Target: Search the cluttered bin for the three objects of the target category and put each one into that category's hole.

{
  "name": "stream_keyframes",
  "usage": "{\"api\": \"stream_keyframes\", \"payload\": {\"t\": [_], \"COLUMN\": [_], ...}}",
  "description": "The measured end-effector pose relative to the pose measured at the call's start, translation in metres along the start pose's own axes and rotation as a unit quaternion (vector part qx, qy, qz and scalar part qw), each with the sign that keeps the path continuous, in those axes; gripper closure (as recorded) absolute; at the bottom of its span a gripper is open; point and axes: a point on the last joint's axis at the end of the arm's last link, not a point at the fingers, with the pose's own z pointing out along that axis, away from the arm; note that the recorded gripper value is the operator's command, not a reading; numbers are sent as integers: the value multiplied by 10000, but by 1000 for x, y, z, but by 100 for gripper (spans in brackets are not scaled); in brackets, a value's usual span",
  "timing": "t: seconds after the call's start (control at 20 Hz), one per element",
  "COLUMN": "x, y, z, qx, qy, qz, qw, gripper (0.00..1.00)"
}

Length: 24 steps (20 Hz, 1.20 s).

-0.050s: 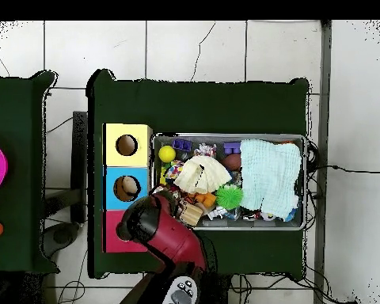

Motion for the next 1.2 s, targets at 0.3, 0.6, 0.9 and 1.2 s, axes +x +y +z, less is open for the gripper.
{"api": "stream_keyframes", "payload": {"t": [0.3,0.6,0.9,1.2], "x": [19,22,27,28], "y": [12,17,19,19], "z": [-4,-4,5,21], "qx": [8,-24,-17,-5], "qy": [-37,4,134,335], "qz": [681,1151,1282,1395], "qw": [9977,9933,9917,9897], "gripper": [0,0,0,0]}}
